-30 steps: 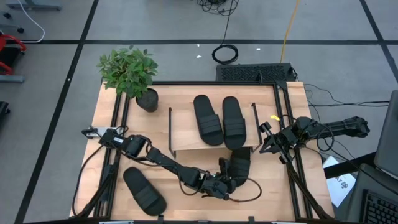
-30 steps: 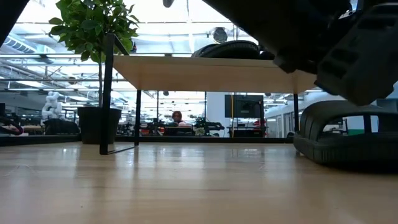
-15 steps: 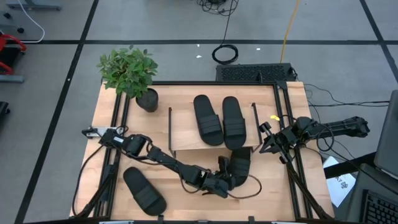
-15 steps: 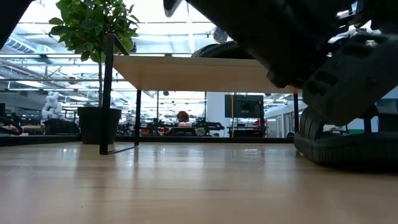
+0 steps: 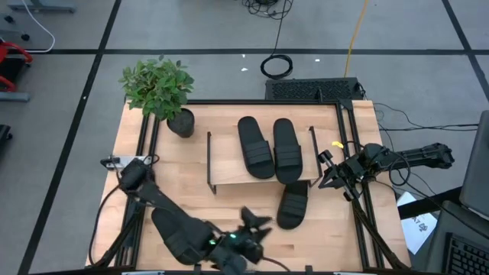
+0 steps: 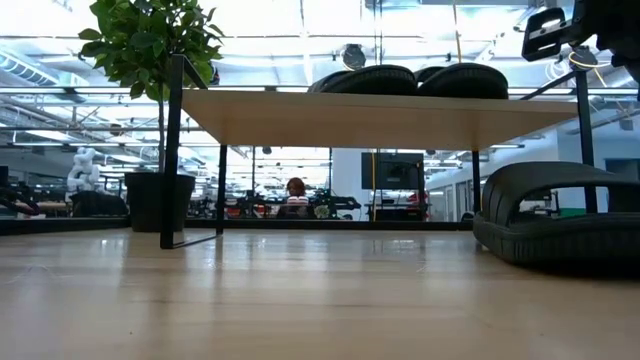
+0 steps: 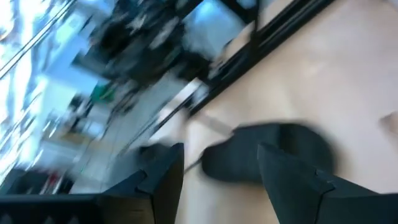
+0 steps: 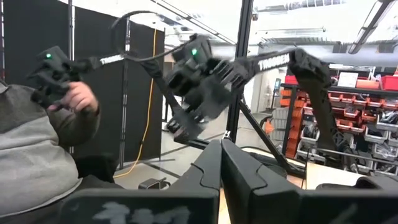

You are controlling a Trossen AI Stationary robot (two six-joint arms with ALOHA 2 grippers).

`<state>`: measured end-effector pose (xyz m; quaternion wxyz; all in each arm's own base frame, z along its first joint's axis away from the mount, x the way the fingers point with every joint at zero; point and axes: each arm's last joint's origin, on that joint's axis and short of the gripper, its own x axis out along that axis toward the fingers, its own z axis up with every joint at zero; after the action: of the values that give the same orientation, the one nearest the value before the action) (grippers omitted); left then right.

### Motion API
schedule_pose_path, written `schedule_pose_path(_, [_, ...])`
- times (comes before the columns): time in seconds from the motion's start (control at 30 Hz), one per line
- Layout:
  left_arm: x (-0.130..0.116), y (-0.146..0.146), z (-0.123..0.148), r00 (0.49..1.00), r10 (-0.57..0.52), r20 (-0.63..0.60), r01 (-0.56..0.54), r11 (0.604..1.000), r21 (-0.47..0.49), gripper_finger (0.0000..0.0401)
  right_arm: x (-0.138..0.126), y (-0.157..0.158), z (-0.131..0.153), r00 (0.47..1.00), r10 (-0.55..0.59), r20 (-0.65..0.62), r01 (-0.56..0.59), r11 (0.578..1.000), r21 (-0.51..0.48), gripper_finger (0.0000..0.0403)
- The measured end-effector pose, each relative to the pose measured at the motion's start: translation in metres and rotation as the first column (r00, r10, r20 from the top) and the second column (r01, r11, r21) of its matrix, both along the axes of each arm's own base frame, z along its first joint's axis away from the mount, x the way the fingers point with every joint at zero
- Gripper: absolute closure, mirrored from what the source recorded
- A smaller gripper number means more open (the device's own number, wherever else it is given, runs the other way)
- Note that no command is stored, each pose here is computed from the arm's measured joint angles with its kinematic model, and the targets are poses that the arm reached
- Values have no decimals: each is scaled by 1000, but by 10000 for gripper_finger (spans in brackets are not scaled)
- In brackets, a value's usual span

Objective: Pick and place slides into the shelf
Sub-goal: Put the black slide under the shelf

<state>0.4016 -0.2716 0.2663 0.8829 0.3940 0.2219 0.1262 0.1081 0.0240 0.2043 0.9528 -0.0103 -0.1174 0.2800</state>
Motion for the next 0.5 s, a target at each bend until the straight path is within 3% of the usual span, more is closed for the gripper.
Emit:
schedule_pose_path(0.13, [-30,16,23,986,169,4,-169,985,-20,190,0,0,0,1000,-4,5,4,1000,-6,403])
schedule_pose_path(0.3, [-69,46,32,920,387,62,-389,921,24,190,2,-3,0,994,-107,3,107,994,14,403])
schedule_pose_path(0.43, [-106,66,44,856,482,187,-478,876,-71,190,2,-5,1,984,-179,-10,179,983,35,403])
schedule_pose_path(0.47, [-109,65,44,840,490,234,-471,872,-134,190,2,-5,4,984,-178,-12,179,983,41,403])
schedule_pose_path(0.5, [-112,66,42,841,475,259,-459,880,-125,190,2,-5,7,985,-175,-10,175,983,52,403])
